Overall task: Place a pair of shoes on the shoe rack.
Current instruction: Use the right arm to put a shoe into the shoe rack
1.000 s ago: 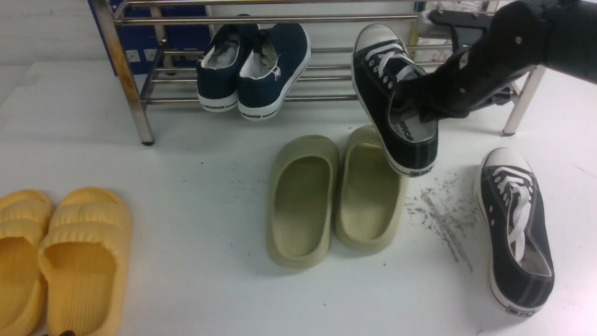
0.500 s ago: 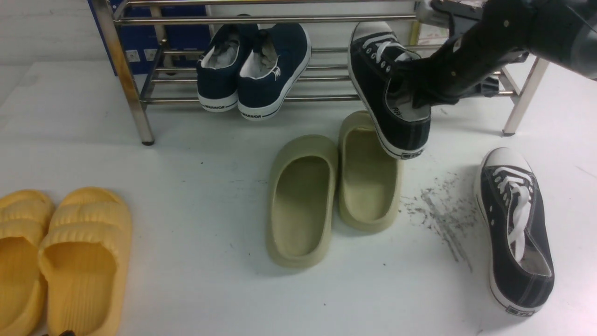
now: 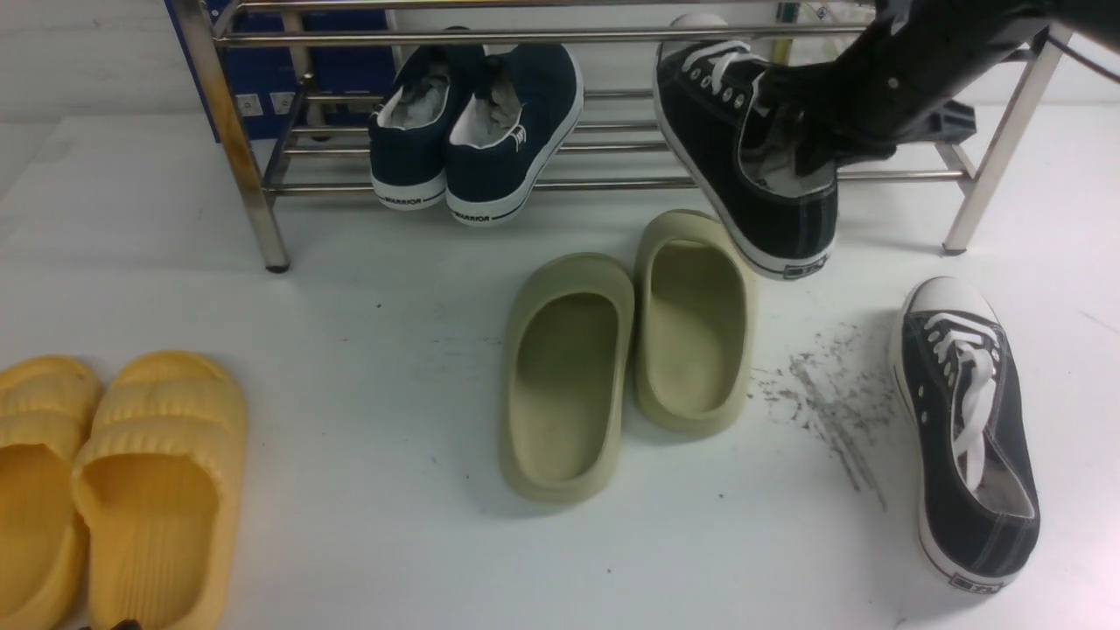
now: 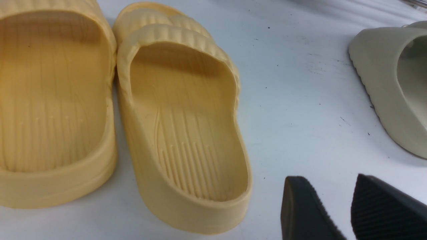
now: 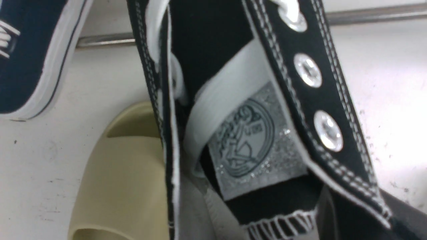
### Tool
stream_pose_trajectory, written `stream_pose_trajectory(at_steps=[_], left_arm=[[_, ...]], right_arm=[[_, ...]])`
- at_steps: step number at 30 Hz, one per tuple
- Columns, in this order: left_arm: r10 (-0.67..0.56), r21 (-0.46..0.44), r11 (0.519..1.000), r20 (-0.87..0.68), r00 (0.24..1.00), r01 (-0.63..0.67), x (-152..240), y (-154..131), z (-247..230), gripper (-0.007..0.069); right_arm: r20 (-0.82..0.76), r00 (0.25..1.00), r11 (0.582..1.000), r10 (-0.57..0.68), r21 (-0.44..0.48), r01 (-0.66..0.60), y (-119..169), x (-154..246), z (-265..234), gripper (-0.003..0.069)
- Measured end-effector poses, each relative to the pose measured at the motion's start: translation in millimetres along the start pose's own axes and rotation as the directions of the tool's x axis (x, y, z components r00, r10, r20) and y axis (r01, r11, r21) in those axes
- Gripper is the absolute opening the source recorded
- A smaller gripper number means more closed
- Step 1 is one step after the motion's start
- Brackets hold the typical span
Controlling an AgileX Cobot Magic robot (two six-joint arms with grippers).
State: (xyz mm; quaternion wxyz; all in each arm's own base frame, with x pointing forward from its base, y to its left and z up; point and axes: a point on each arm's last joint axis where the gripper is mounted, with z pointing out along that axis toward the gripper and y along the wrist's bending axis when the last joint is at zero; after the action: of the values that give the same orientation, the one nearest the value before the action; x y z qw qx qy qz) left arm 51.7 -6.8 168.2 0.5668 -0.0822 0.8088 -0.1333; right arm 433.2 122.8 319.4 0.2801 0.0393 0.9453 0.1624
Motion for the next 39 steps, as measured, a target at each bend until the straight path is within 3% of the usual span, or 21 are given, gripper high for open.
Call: stream_pose_trajectory(at_steps=[10, 14, 27, 34, 39], left_arm=[[0.000, 0.000, 1.000, 0.000, 1.000, 0.000, 0.0, 0.0, 0.0, 0.0238], [0.000, 0.000, 1.000, 0.000, 1.000, 0.000, 0.0, 0.0, 0.0, 0.0238], [0.000, 0.000, 1.000, 0.000, 1.000, 0.000, 0.0, 0.0, 0.0, 0.0238], [0.000, 0.000, 1.000, 0.000, 1.000, 0.000, 0.0, 0.0, 0.0, 0.0238], [0.000, 0.000, 1.000, 0.000, 1.000, 0.000, 0.0, 0.0, 0.0, 0.0238]], right_arm=[[0.062, 0.998, 0.999, 0.022, 0.032, -0.024, -30.9, -16.7, 3.6, 0.0022], [0.103, 0.994, 0.999, -0.022, 0.025, 0.020, -35.1, -20.7, 21.5, 0.0025], [0.109, 0.994, 1.000, 0.021, -0.013, -0.019, -44.0, -17.0, 72.4, 0.0044], [0.145, 0.988, 0.998, 0.056, -0.050, -0.049, -40.8, -20.9, 71.3, 0.0103], [0.157, 0.986, 0.997, 0.059, -0.056, -0.050, -40.2, -22.4, 70.5, 0.0209]])
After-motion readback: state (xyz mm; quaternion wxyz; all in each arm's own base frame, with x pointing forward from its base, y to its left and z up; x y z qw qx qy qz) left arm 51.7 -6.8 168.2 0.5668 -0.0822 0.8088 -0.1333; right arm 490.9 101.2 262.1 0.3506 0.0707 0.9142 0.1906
